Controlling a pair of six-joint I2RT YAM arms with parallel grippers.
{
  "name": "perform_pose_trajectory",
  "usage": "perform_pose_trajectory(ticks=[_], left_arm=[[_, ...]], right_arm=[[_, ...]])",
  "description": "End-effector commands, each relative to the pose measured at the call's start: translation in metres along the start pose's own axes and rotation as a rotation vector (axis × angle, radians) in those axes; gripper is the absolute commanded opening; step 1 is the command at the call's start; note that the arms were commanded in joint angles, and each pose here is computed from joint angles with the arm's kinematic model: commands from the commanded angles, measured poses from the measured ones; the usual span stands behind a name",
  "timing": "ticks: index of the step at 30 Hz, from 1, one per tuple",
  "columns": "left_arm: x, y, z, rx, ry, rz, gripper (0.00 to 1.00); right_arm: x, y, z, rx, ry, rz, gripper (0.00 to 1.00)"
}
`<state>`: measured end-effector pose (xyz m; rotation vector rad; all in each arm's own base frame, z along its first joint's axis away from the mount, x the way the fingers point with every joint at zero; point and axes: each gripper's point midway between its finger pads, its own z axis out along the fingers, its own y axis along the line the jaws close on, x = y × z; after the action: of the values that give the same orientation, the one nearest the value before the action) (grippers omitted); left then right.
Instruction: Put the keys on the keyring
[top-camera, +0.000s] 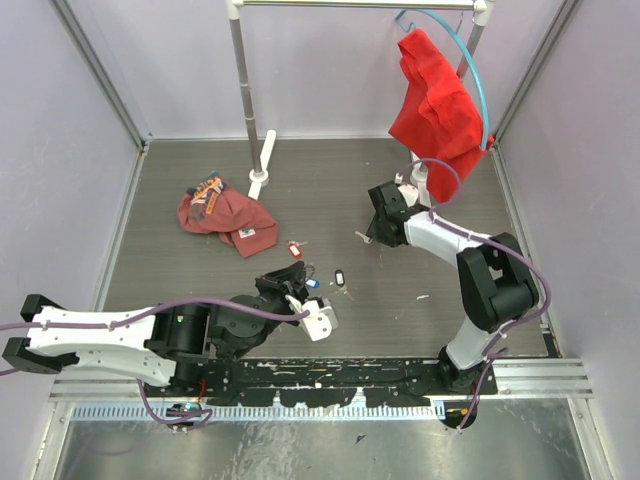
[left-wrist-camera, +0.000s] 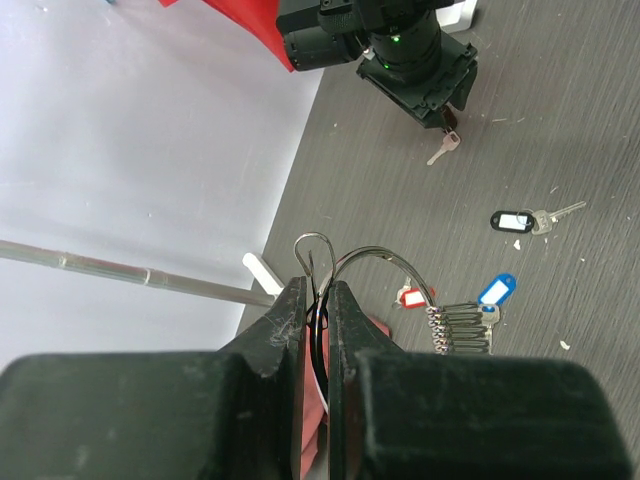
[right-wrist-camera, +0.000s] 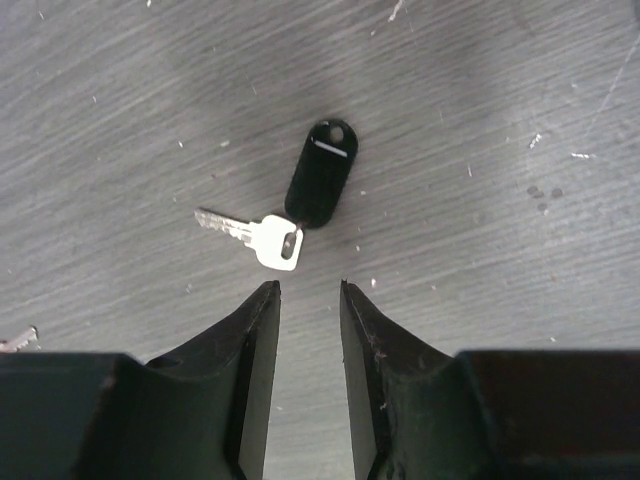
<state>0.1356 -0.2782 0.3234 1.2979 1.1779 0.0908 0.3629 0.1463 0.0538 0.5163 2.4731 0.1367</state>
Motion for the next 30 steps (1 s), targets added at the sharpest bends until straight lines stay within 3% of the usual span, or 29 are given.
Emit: perform_pose_trajectory(ticks=[1,10,30], left_arm=[[0.004,0.003,0.0,-0.019,0.007,-0.012,0.0],[0.008,0.003,0.002,-0.016,0.012,-0.008,0.0],[0.013,0.002,0.004,-0.011,0.018,0.003,0.0]], right_arm=[[-0.026,0.022,0.007,-0.071,-0.076,0.104,0.36],[-0.025,0.026,0.024,-0.067,-0.048,0.109,0.34],[-0.025,0.027,0.032,-0.061,-0.037,0.094,0.19]])
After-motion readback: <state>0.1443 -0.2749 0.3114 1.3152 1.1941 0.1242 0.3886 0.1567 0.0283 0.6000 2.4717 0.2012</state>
